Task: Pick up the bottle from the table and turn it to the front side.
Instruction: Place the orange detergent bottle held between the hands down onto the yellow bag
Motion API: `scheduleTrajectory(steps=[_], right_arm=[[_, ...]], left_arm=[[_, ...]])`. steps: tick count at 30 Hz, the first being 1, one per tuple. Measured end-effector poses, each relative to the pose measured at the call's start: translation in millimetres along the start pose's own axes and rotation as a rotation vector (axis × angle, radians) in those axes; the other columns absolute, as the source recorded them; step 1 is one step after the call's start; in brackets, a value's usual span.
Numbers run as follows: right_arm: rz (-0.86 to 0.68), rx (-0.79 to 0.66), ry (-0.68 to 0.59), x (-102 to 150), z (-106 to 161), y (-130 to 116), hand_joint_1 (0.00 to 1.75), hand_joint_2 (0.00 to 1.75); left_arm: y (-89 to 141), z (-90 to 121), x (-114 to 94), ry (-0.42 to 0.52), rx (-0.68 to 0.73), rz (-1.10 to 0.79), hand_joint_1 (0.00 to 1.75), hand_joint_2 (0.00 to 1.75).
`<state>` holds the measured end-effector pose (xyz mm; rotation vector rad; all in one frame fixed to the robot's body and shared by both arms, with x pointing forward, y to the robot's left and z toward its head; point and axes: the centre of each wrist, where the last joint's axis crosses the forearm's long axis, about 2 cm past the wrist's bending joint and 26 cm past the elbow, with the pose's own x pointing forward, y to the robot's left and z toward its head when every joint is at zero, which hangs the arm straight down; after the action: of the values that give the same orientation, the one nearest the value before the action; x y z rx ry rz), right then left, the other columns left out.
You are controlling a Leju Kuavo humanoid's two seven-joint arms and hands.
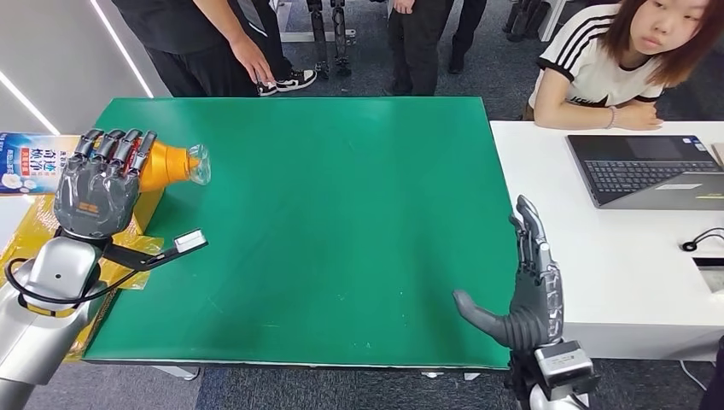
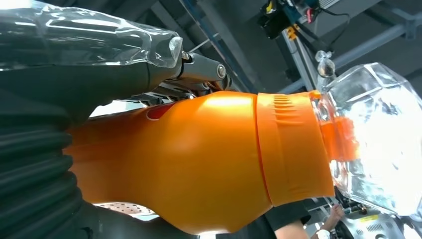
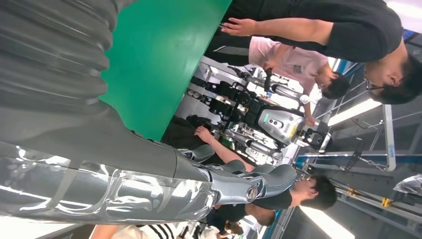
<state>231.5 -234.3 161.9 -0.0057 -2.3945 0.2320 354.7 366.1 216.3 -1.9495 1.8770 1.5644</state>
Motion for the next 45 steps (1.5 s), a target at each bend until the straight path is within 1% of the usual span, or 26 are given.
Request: scheduleTrajectory(steps=[2, 5, 8, 10, 16, 21, 23, 31, 35, 36, 39, 40, 45], right_arm=[[-0.001, -0.003, -0.003, 2, 1, 0, 0.00, 1.75], [-0.006, -0.004, -0.007, 5, 4, 0, 0.00, 1.75], [-0.006, -0.003, -0.010, 8, 6, -1, 0.00, 1.75], [-0.004, -0.002, -0.011, 9, 7, -2, 0.00, 1.75], [-0.012, 0.001, -0.005, 9, 11, -9, 0.00, 1.75], [-0.018, 0.007, 0.000, 8, 16, -15, 0.00, 1.75], [-0.018, 0.005, 0.002, 7, 17, -17, 0.00, 1.75], [-0.019, 0.014, 0.018, 8, 24, -16, 0.00, 1.75], [-0.023, 0.030, 0.017, 9, 24, -15, 0.00, 1.75], [-0.022, 0.035, 0.018, 9, 24, -15, 0.00, 1.75], [-0.009, 0.056, 0.017, 9, 24, -13, 0.00, 1.75], [-0.004, 0.064, 0.017, 10, 25, -12, 0.00, 1.75], [0.001, 0.083, 0.023, 13, 32, -9, 0.00, 1.75]], left_arm=[[-2, 1, 4, -0.010, -0.009, 0.009, 1.75, 1.75], [-10, 5, 17, -0.021, -0.045, 0.037, 1.75, 1.75], [-24, 18, 36, -0.013, -0.122, 0.069, 1.75, 1.75], [-32, 26, 49, -0.023, -0.174, 0.090, 1.75, 1.75], [-52, 46, 72, -0.087, -0.302, 0.168, 1.75, 1.75], [-63, 62, 80, -0.127, -0.390, 0.212, 1.75, 1.75], [-68, 71, 82, -0.128, -0.431, 0.235, 1.75, 1.75], [-78, 106, 95, -0.075, -0.573, 0.311, 1.75, 1.75], [-81, 117, 98, -0.051, -0.615, 0.315, 1.75, 1.75], [-81, 118, 98, -0.045, -0.624, 0.314, 1.66, 1.75], [-84, 121, 98, -0.034, -0.653, 0.302, 0.35, 1.75], [-84, 122, 98, -0.030, -0.661, 0.299, 0.00, 1.75], [-86, 119, 100, -0.023, -0.670, 0.286, 0.00, 1.75]])
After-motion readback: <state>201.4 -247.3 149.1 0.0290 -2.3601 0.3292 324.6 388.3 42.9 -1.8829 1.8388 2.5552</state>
